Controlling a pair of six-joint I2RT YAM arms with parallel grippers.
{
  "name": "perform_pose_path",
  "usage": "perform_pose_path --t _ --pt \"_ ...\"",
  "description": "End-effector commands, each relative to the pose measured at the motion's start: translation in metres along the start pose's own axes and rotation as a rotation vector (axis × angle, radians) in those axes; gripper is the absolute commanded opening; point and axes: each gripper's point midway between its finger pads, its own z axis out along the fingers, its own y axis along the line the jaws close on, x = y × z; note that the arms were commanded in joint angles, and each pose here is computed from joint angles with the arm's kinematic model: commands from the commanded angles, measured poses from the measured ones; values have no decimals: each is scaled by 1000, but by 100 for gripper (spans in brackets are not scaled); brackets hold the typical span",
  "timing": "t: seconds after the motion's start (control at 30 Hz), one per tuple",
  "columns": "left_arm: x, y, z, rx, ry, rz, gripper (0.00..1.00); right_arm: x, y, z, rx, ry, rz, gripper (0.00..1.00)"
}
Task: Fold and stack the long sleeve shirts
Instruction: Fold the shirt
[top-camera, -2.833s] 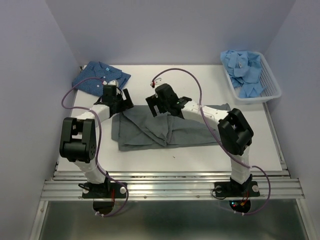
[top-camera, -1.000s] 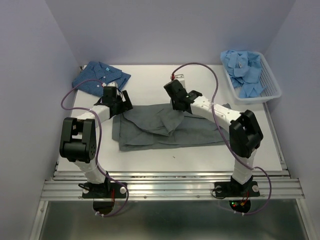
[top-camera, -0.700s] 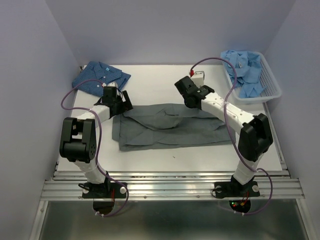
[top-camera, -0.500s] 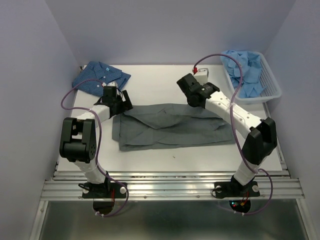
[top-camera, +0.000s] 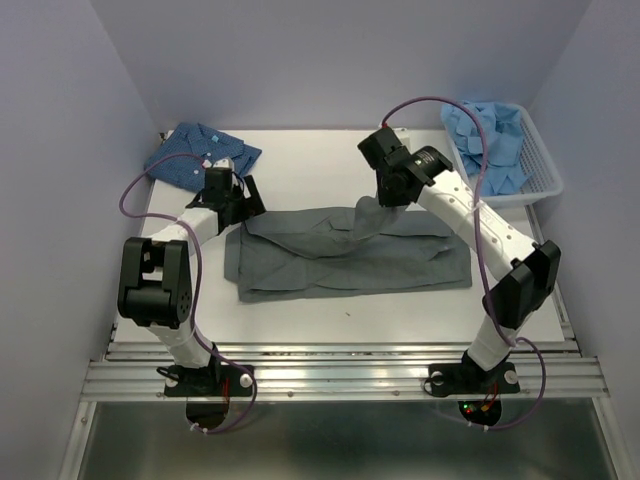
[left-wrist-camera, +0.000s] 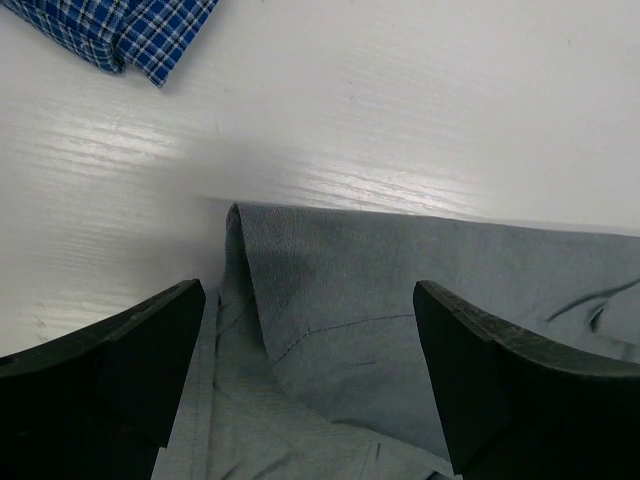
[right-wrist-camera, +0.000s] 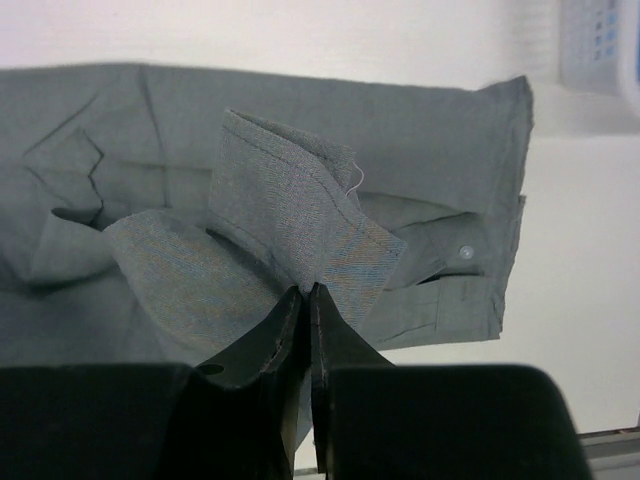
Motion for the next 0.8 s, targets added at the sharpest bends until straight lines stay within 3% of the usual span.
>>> perform_pose_path --t 0.0,0.27,0.53,0.77 --pt "-34 -12 -19 29 -96 14 99 21 18 4 -61 108 -33 10" --pt "-31 -20 -31 87 -114 7 99 -11 3 48 60 81 16 12" --pt "-21 -22 -55 120 -137 -23 99 -20 18 125 67 110 14 11" --pt "14 -35 -61 194 -76 -41 99 -39 29 162 88 47 8 16"
